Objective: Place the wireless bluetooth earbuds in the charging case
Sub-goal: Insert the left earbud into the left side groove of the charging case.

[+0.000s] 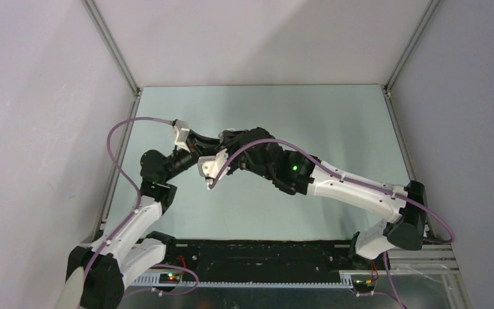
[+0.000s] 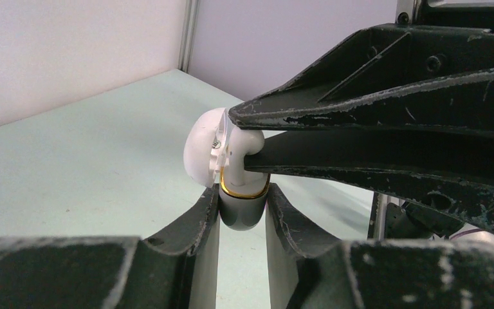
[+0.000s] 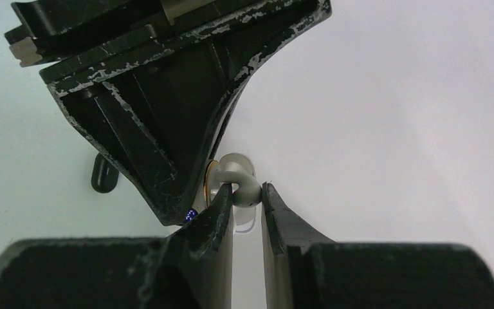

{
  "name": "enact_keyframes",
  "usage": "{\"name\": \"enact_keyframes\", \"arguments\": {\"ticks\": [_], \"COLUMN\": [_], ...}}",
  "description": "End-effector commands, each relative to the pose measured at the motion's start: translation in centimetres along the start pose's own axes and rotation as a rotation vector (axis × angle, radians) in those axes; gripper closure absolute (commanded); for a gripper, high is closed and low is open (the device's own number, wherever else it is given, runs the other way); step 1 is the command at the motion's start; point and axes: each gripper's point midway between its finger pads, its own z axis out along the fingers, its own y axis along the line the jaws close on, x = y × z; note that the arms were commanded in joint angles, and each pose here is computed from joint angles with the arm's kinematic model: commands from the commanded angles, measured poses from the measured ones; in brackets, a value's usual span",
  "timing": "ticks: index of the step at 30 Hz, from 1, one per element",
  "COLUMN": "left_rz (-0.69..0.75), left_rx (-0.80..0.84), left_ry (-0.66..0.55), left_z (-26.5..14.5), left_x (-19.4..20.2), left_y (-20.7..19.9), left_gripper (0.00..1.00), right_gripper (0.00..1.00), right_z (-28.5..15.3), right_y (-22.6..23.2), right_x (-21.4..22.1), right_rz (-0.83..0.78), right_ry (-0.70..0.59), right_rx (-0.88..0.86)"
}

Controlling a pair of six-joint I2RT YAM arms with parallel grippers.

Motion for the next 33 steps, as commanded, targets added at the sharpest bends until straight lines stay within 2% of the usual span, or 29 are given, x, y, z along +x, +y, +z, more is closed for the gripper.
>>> {"name": "enact_keyframes", "arguments": {"ticks": [1, 9, 11, 17, 30, 33], "left_rz": [0.091, 0.101, 0.107, 0.155, 0.321, 0.345], "left_rx": [-0.007, 0.003, 0.007, 0.024, 0.039, 0.039], "left_ry": [-0.103, -0.136, -0.148, -0.173, -0.203, -0.206], "left_z": [0.4, 0.2, 0.1, -0.1, 0.4, 0.4], "left_x": [-3.1, -3.7, -3.8, -4.2, -5.5, -5.6], "left_y": [-0.3, -0.7, -0.9, -1.3, -1.2, -1.1], "left_gripper": [1.0, 1.0, 1.0, 1.0, 1.0, 1.0], "right_gripper": [0.82, 0.81, 0.84, 1.0, 1.0, 0.95], "right_z": [-0.7, -0.4, -0.3, 0.0, 0.2, 0.2], "right_y": [0.4, 0.8, 0.9, 1.2, 1.1, 1.2], "right_x": [-0.8, -0.8, -0.7, -0.3, 0.0, 0.2], "right_rz": [-0.035, -0.155, -0.18, -0.226, -0.274, -0.288], "right_ry": [-0.037, -0.054, -0.057, -0.052, -0.037, -0.033], "right_rx": [-0.055, -0.052, -0.043, -0.006, 0.043, 0.032]}}
